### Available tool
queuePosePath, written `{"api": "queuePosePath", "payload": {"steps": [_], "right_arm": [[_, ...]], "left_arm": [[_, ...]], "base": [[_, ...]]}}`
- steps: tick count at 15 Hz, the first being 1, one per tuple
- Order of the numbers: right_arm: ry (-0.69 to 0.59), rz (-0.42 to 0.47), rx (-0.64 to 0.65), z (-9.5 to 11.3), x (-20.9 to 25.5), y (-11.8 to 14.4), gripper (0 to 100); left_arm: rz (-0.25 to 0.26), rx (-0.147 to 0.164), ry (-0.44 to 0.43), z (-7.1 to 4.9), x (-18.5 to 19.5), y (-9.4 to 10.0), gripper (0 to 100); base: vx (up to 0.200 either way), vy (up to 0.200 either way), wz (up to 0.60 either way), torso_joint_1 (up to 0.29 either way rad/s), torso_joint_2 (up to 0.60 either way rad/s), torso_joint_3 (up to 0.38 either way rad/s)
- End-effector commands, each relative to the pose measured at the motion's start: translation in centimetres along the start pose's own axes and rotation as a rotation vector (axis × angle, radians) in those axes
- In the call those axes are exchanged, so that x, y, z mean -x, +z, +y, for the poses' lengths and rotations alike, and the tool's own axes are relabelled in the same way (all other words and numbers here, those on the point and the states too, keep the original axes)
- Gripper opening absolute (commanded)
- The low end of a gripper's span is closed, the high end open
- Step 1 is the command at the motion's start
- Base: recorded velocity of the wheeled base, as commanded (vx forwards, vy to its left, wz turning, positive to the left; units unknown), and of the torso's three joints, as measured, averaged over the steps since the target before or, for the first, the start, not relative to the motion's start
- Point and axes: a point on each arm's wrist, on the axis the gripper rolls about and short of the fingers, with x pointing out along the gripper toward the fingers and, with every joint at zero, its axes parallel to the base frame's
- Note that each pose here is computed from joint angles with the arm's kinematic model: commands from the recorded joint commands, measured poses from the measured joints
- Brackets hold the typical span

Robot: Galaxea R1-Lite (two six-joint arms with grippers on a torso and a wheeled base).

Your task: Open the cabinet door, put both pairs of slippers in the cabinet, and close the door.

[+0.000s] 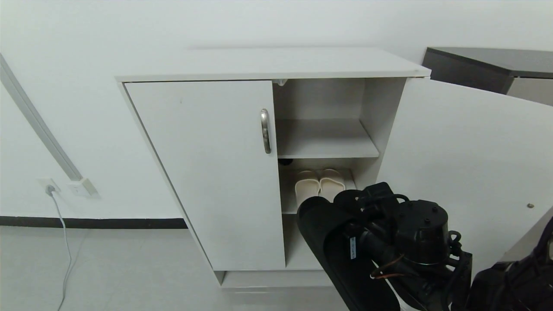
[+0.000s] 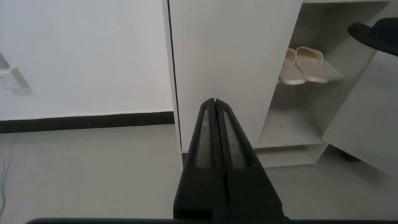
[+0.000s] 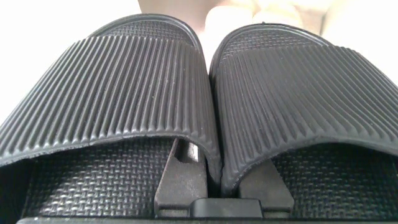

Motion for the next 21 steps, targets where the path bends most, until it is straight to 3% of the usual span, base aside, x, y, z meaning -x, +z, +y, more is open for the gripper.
{"api": "queuePosePath", "payload": {"steps": [1, 7, 10, 12, 15, 18, 21], "right_arm": [[-0.001, 0.003, 0.001, 0.1, -0.2, -0.2, 0], [-0.005, -0.019, 0.022, 0.7, -1.9, -1.5, 0], [-0.071, 0.006, 0.014, 2.5, -3.4, -0.8, 0], [-0.152, 0.070, -0.075, 4.9, -4.6, 1.9, 0], [-0.297, 0.095, -0.116, 6.2, -5.4, 7.0, 0], [-0.373, 0.008, -0.118, 7.0, -5.1, 10.9, 0], [-0.388, -0.020, -0.091, 7.0, -5.1, 11.5, 0]], "left_arm": [[0.000, 0.000, 0.000, 0.0, 0.0, 0.0, 0], [0.000, 0.000, 0.000, 0.0, 0.0, 0.0, 0], [0.000, -0.002, 0.000, 0.0, 0.0, 0.0, 0], [0.000, -0.002, 0.000, 0.0, 0.0, 0.0, 0], [0.000, -0.002, 0.000, 0.0, 0.0, 0.0, 0], [0.000, -0.002, 0.000, 0.0, 0.0, 0.0, 0], [0.000, -0.002, 0.000, 0.0, 0.0, 0.0, 0]], "base": [[0.000, 0.000, 0.00, -0.017, 0.44, 0.403], [0.000, 0.000, 0.00, -0.014, 0.16, 0.149], [0.000, 0.000, 0.00, 0.000, 0.00, 0.000], [0.000, 0.000, 0.00, 0.000, 0.00, 0.000], [0.000, 0.000, 0.00, 0.000, 0.00, 0.000], [0.000, 0.000, 0.00, 0.000, 0.00, 0.000], [0.000, 0.000, 0.00, 0.000, 0.00, 0.000]]}}
